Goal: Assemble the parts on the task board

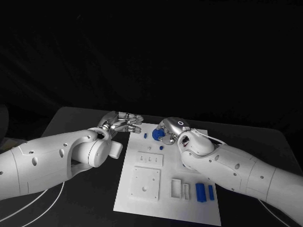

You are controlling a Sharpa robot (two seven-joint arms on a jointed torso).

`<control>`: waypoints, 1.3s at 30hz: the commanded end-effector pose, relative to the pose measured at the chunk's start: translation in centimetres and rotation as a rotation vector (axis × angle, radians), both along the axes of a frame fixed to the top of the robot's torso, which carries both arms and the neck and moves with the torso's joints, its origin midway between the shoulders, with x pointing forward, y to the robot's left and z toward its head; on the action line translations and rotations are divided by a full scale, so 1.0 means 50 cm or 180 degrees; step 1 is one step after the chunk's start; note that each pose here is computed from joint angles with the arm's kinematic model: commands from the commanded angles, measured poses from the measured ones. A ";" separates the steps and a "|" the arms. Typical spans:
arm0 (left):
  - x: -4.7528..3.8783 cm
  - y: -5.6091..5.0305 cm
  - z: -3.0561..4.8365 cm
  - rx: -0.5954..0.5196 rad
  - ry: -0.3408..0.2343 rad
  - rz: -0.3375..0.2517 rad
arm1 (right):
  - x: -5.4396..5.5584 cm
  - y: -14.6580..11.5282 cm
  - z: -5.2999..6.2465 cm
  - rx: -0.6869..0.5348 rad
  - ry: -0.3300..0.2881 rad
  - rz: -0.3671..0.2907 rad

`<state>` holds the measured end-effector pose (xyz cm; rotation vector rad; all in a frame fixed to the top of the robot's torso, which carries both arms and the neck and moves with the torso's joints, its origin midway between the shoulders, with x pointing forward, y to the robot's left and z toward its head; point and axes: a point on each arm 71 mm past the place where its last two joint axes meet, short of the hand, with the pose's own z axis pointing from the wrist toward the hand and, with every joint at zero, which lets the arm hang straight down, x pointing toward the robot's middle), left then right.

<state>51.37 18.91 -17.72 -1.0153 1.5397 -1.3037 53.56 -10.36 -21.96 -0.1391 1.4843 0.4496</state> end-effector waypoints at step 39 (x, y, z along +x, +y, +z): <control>0.000 -0.011 0.001 -0.0011 0.0014 -0.0083 | 0.017 -0.005 -0.046 -0.0084 0.0317 -0.0155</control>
